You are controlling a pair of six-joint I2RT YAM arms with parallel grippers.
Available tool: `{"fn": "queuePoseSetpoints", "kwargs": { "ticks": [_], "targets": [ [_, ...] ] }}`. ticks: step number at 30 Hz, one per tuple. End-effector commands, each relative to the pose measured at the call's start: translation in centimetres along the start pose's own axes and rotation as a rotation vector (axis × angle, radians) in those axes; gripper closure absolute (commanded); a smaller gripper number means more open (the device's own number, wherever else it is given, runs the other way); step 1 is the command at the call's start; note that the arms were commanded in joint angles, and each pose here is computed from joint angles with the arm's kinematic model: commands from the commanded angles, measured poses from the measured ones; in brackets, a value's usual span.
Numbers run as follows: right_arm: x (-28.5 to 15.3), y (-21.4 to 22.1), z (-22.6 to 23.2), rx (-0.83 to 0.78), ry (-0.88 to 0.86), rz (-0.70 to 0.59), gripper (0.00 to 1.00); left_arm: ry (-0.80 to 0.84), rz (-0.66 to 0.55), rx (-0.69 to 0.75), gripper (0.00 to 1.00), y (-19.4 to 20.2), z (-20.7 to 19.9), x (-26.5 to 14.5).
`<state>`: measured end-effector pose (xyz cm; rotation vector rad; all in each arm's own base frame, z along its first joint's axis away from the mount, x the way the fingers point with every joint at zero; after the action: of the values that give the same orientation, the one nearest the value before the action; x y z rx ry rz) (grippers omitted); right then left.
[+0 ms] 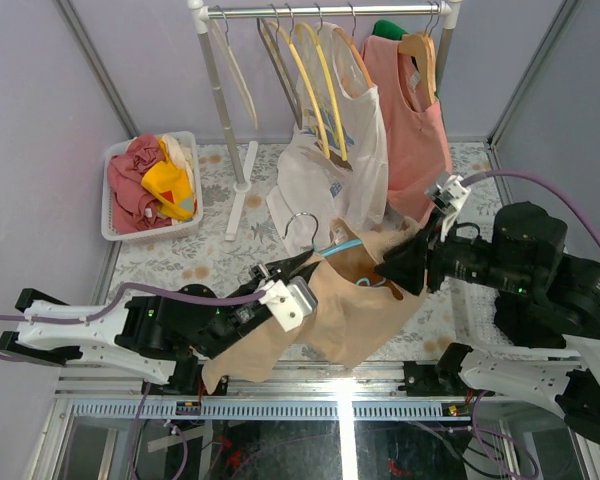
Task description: Place the t-shirt on the hanger
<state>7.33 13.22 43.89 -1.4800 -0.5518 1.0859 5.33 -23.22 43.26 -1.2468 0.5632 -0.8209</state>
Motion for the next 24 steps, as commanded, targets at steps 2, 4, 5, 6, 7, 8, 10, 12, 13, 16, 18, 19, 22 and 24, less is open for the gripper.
{"fn": "queuePoseSetpoints", "kwargs": {
  "ticks": [2,4,5,6,7,8,10,12,13,16,18,19,22,24],
  "targets": [
    [-1.0,0.4,1.9,-0.037,-0.222,-0.057,0.41,0.149,-0.13,-0.187,1.0,-0.9,-2.0,-2.1],
    [-1.2,-0.2,2.3,-0.041,-0.272,-0.084,0.35,0.156,-0.121,-0.185,1.0,-0.5,-2.2,-2.1],
    [-1.4,-0.5,2.4,-0.046,-0.274,-0.095,0.34,0.161,-0.11,-0.183,1.0,-0.4,-2.3,-2.1],
    [-1.8,-0.9,2.4,-0.056,-0.269,-0.112,0.34,0.167,-0.098,-0.181,1.0,-0.2,-2.4,-2.1],
    [-2.2,-1.3,2.4,-0.07,-0.259,-0.126,0.34,0.174,-0.087,-0.181,1.0,0.0,-2.5,-2.2],
    [-2.5,-1.4,2.2,-0.078,-0.238,-0.127,0.34,0.183,-0.077,-0.185,1.0,0.2,-2.4,-2.3],
    [-3.4,-2.0,2.0,-0.1,-0.199,-0.141,0.34,0.201,-0.057,-0.196,1.0,0.4,-2.4,-2.7],
    [-3.8,-2.0,1.7,-0.111,-0.16,-0.138,0.34,0.22,-0.045,-0.21,1.0,0.7,-2.1,-3.2],
    [-4.1,-1.9,1.5,-0.115,-0.138,-0.135,0.35,0.221,-0.043,-0.216,1.0,0.9,-2.0,-3.5],
    [-4.5,-1.4,0.9,-0.117,-0.059,-0.111,0.35,0.228,-0.035,-0.233,1.0,1.2,-1.5,-4.1],
    [-4.9,-0.8,0.4,-0.111,0.007,-0.093,0.35,0.23,-0.025,-0.238,1.0,1.4,-1.3,-4.4],
    [-5.0,-0.4,0.0,-0.104,0.053,-0.073,0.35,0.231,-0.019,-0.242,1.0,1.4,-1.2,-4.5],
    [-5.2,1.2,-0.8,-0.088,0.144,-0.027,0.35,0.234,-0.001,-0.25,1.0,1.5,-0.8,-4.9],
    [-5.1,2.4,-0.8,-0.074,0.144,-0.015,0.35,0.243,0.006,-0.263,1.0,1.4,-0.6,-5.3]
  ]
}}
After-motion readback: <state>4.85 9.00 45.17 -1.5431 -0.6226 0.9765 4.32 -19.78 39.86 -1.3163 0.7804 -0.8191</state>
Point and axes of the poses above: each gripper's point midway between its finger pads, its own x axis out along the fingers, its own z axis along the line the jaws close on, y = z × x, the point moved 9 cm from there along -x, back along the fingers, and after that the axes turned 14 degrees about -x, right-handed, at the moved point
